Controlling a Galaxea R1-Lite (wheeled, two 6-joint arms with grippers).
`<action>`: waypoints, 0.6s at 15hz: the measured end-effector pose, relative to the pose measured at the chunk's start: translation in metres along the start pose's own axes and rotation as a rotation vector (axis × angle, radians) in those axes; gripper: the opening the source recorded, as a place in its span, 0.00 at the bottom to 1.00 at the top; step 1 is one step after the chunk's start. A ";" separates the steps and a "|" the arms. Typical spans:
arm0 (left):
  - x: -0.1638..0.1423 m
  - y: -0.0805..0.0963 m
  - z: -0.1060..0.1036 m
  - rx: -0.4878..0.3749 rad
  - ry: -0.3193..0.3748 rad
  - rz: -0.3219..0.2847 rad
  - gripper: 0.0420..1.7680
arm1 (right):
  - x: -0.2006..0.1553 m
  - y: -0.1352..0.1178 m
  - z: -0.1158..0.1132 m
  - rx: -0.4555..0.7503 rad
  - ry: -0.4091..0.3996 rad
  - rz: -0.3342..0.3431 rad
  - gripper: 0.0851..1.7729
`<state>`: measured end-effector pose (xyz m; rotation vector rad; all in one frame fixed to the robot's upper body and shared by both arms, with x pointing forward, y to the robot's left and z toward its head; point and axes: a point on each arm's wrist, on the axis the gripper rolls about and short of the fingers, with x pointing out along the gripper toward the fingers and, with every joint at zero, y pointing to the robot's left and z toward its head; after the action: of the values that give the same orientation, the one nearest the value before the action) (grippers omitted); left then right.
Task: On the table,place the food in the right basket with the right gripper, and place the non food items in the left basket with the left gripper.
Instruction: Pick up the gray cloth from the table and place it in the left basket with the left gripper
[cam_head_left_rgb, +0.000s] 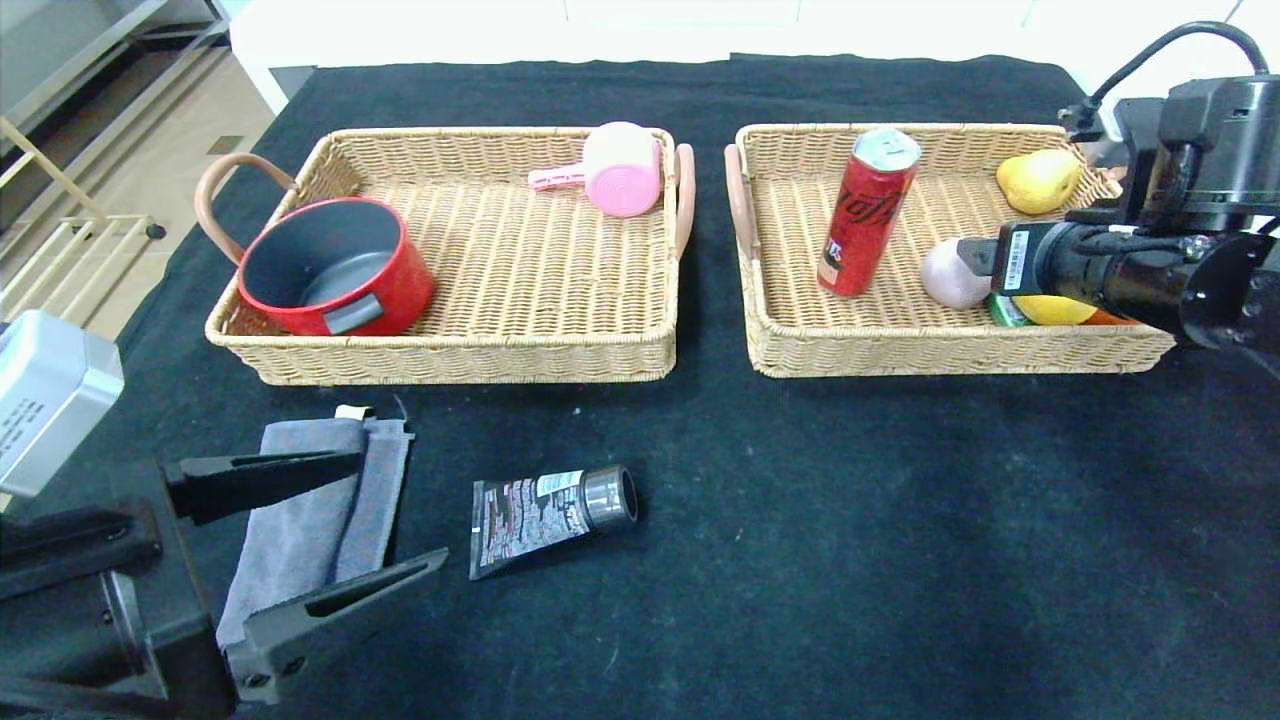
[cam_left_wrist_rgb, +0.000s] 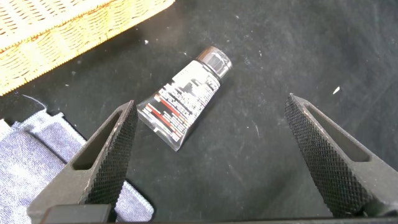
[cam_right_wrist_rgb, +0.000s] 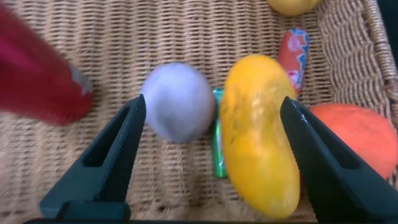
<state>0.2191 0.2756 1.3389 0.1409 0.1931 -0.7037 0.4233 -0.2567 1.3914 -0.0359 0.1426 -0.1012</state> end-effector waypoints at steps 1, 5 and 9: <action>-0.001 0.000 0.000 0.005 -0.001 0.000 0.97 | -0.008 0.002 -0.001 -0.004 0.005 0.042 0.90; -0.002 -0.001 0.000 0.009 -0.005 0.002 0.97 | -0.050 0.014 -0.014 -0.033 0.037 0.230 0.92; -0.003 0.000 0.001 0.013 -0.010 0.016 0.97 | -0.100 0.028 -0.035 -0.114 0.067 0.522 0.94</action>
<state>0.2164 0.2771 1.3407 0.1515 0.1773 -0.6902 0.3229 -0.2197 1.3691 -0.1075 0.2204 0.4273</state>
